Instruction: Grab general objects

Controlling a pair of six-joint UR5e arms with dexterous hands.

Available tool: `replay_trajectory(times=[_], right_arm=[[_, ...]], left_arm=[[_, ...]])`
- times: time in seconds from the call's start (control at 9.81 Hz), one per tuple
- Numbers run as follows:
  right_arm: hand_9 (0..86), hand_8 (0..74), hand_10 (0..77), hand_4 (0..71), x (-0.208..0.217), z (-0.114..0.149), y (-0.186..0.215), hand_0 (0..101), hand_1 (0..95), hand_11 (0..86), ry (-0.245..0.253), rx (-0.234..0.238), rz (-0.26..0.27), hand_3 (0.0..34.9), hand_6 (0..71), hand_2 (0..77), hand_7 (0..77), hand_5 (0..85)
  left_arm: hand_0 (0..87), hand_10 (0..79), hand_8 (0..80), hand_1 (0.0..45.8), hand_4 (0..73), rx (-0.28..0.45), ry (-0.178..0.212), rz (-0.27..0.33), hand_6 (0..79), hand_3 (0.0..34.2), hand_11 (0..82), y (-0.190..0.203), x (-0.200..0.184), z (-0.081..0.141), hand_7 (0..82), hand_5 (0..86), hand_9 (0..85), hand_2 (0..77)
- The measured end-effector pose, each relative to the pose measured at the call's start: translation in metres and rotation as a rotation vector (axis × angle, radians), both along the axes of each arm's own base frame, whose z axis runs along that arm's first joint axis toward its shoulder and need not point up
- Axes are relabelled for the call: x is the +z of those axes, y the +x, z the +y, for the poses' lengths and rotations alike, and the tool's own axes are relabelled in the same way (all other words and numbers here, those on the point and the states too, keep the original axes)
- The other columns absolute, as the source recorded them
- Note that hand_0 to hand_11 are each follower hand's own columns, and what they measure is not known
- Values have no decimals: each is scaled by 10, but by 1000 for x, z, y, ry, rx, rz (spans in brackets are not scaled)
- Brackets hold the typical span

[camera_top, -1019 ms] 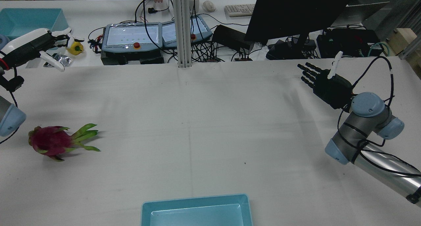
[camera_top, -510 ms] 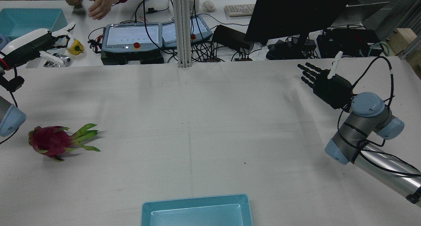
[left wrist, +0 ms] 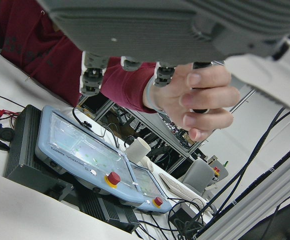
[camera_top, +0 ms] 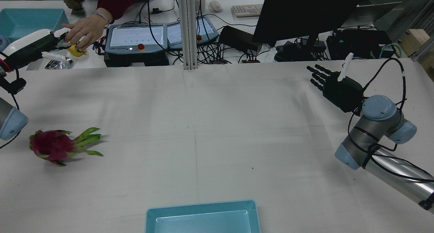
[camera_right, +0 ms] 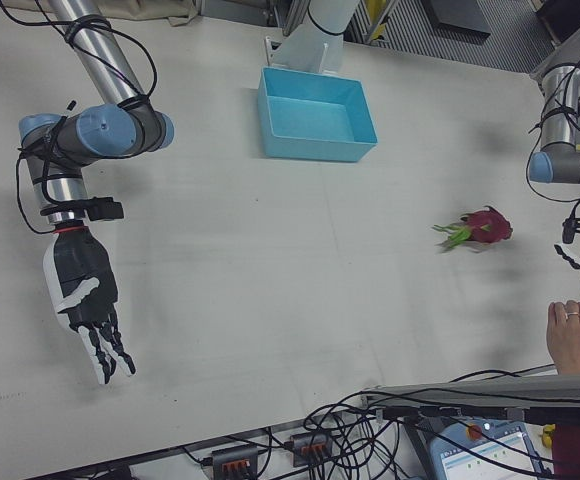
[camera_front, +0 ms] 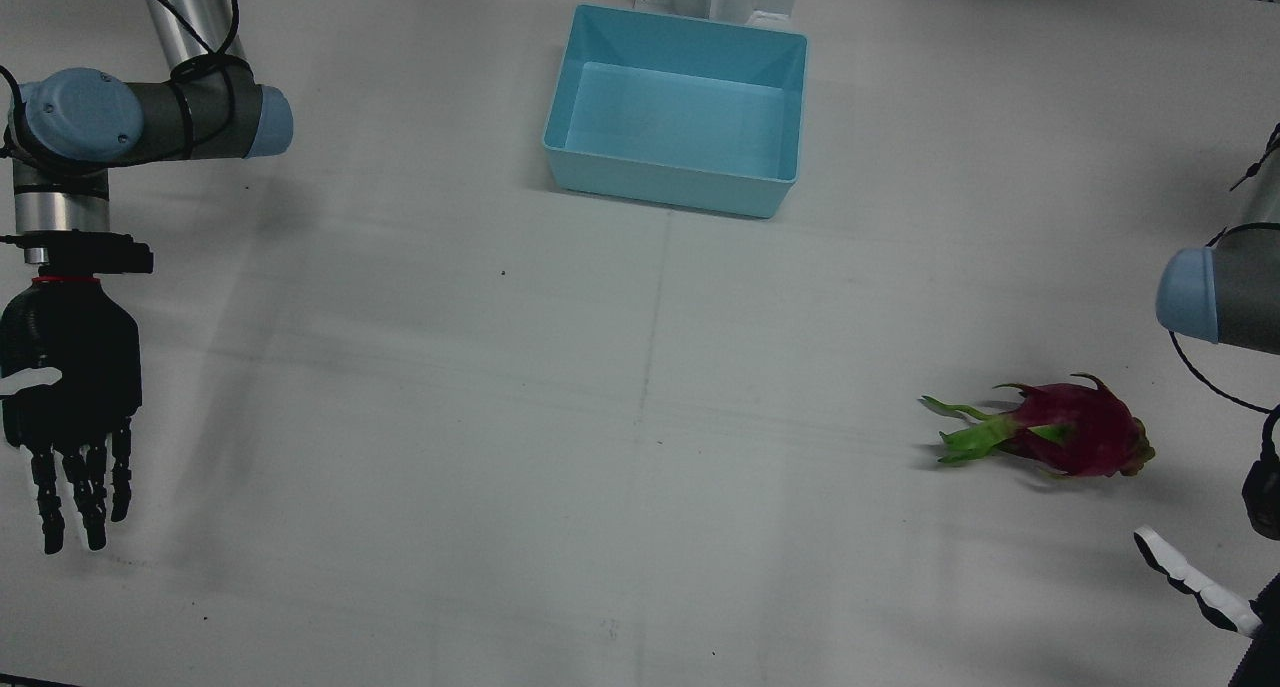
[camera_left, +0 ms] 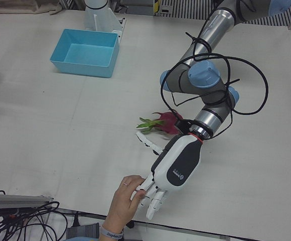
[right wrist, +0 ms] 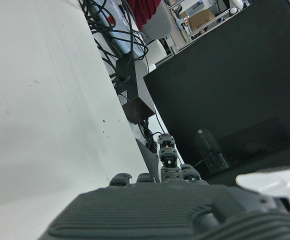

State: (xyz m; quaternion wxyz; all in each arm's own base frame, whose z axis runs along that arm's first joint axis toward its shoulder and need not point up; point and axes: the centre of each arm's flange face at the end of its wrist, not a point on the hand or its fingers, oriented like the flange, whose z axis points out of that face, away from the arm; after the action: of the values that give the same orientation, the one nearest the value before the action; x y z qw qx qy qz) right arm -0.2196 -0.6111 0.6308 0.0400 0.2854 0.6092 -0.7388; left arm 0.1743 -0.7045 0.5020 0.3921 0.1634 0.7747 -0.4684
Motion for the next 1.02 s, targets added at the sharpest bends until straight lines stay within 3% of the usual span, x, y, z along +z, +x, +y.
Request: replay_trajectory(times=[0.1, 0.31, 0.41, 0.51, 0.71, 0.82, 0.92, 1.02], right_arm=[[11, 0, 0, 0, 0, 0, 0, 3, 65, 11, 0, 0, 0, 0, 0, 16, 0, 0], [11, 0, 0, 0, 0, 0, 0, 2, 65, 5, 0, 0, 0, 0, 0, 22, 0, 0], [11, 0, 0, 0, 0, 0, 0, 2, 65, 5, 0, 0, 0, 0, 0, 16, 0, 0], [11, 0, 0, 0, 0, 0, 0, 2, 65, 5, 0, 0, 0, 0, 0, 16, 0, 0], [11, 0, 0, 0, 0, 0, 0, 2, 65, 5, 0, 0, 0, 0, 0, 16, 0, 0], [11, 0, 0, 0, 0, 0, 0, 3, 65, 5, 0, 0, 0, 0, 0, 16, 0, 0], [11, 0, 0, 0, 0, 0, 0, 3, 65, 5, 0, 0, 0, 0, 0, 22, 0, 0], [11, 0, 0, 0, 0, 0, 0, 3, 65, 5, 0, 0, 0, 0, 0, 22, 0, 0]], left_arm=[[171, 224, 11, 0, 0, -1, 1, 0, 27, 173, 11, 0, 0, 0, 27, 595, 11, 16], [186, 224, 16, 0, 0, -1, 1, 0, 0, 181, 11, -1, -1, 0, 5, 578, 11, 16], [240, 224, 16, 0, 0, -1, 1, 1, 0, 183, 11, -1, -1, 0, 5, 573, 11, 16], [351, 224, 16, 0, 0, -1, 1, 0, 0, 190, 11, -1, -1, 0, 5, 480, 11, 16], [381, 224, 16, 0, 16, -1, 2, 1, 0, 194, 11, -1, -1, 0, 5, 251, 11, 16], [381, 224, 16, 0, 16, -1, 3, 1, 0, 194, 11, -2, -2, 0, 5, 251, 11, 16], [428, 224, 11, 0, 55, -1, 4, 2, 0, 211, 11, -2, -2, 0, 5, 0, 11, 16], [446, 218, 11, 0, 125, 0, 5, 2, 0, 210, 11, -2, -3, 0, 5, 33, 11, 16]])
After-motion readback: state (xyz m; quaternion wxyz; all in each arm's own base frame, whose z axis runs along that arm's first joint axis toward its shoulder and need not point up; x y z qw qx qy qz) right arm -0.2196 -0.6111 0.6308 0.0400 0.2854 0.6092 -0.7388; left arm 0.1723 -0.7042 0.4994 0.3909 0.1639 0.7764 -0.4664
